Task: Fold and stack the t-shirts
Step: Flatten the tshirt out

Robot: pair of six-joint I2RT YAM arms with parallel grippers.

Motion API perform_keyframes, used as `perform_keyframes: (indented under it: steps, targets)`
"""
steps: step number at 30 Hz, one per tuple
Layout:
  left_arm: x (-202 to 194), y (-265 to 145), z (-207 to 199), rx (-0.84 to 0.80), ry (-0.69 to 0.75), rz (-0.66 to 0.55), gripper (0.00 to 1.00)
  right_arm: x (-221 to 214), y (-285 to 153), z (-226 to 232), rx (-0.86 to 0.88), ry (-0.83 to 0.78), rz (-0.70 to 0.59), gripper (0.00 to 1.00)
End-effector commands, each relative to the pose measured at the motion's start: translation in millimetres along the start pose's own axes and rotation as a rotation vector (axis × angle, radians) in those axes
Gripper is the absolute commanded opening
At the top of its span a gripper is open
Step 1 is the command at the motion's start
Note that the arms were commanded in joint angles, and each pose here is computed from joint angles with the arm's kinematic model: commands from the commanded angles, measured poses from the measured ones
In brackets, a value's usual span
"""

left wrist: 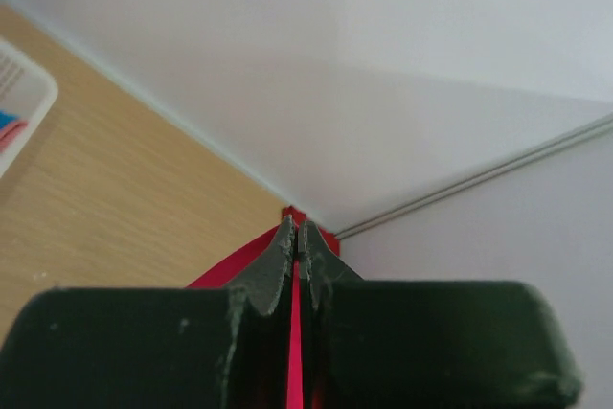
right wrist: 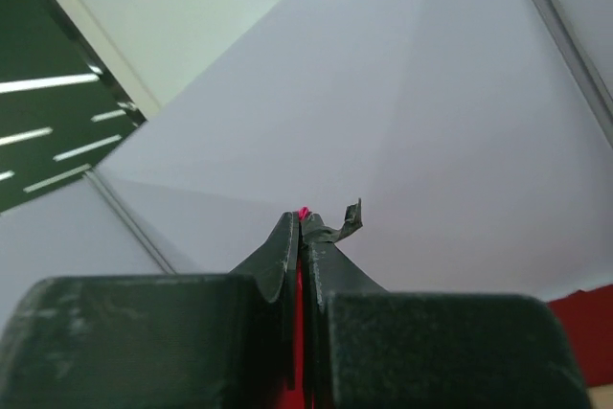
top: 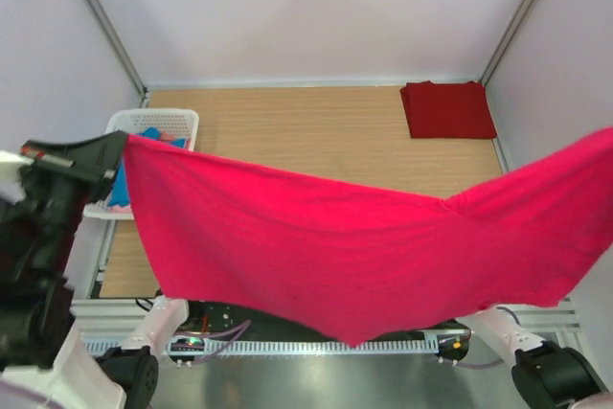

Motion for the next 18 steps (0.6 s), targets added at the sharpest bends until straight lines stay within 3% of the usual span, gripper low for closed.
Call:
perform_keyframes:
  steps: [1,5,6,12,18]
  targets:
    - [-27,66,34,0.119,-0.022,0.098,0.0,-62,74,-31,-0.126,-0.183,0.112,0.01]
    - [-49,108,63,0.169,-0.012,0.118,0.0,-114,115,-53,-0.166,-0.336,0.174,0.01]
    - [-62,122,77,0.199,-0.01,0.148,0.0,-146,131,-63,-0.174,-0.379,0.239,0.01]
    - [-82,199,109,0.225,0.009,0.135,0.0,-242,186,-99,-0.169,-0.523,0.357,0.01]
    - [-142,284,171,0.296,0.023,0.267,0.0,-336,216,-171,-0.185,-0.525,0.497,0.01]
Point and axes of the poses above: each gripper's point midway between its finger pads, its own y axis out along the fingers, its own z axis along the line the jaws close on, x = y × z, the point moved 4 cm from there along -y, back along the fingers, and after that the axes turned 4 degrees about y, right-handed, at the moved point
